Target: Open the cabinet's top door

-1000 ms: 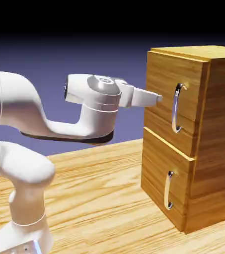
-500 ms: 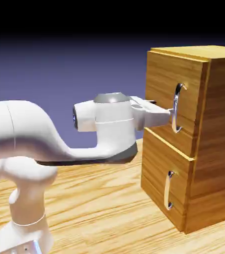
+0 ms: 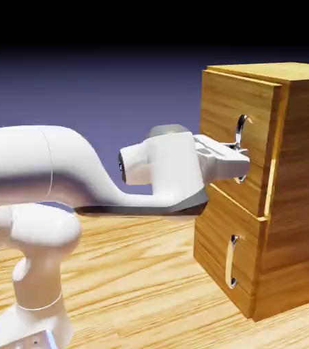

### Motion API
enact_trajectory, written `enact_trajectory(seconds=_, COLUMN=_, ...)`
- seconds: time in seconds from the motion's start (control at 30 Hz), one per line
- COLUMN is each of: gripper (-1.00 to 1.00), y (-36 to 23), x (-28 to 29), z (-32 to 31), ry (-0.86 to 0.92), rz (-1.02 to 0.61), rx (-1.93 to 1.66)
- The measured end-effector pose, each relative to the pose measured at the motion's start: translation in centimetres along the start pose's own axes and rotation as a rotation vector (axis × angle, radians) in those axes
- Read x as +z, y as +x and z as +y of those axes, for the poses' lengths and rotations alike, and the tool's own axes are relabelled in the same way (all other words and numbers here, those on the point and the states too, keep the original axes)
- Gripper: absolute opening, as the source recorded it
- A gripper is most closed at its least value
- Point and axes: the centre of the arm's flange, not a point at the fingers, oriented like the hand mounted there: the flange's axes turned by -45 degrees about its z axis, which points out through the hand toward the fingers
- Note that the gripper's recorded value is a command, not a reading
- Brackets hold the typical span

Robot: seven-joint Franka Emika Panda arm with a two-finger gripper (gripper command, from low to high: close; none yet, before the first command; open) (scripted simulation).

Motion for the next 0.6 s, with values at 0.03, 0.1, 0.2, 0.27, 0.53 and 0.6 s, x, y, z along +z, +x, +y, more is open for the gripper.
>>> enact_trajectory(seconds=0.03, gripper=-1.0, y=0.0, x=-0.6, z=-0.3, ry=-0.023, rz=0.0, rx=0.0)
enact_trajectory(seconds=0.1, gripper=-1.0, y=0.0, x=-1.7, z=-1.1, ry=-0.071, rz=0.0, rx=0.001)
enact_trajectory(seconds=0.2, gripper=-1.0, y=0.0, x=-3.6, z=-2.4, ry=-0.149, rz=0.0, rx=0.001)
enact_trajectory(seconds=0.27, gripper=-1.0, y=0.0, x=-4.7, z=-3.4, ry=-0.2, rz=0.0, rx=0.001)
enact_trajectory(seconds=0.53, gripper=-1.0, y=0.0, x=-8.3, z=-7.2, ry=-0.381, rz=0.0, rx=0.001)
enact_trajectory(seconds=0.6, gripper=-1.0, y=0.0, x=-9.0, z=-8.1, ry=-0.421, rz=0.0, rx=0.001)
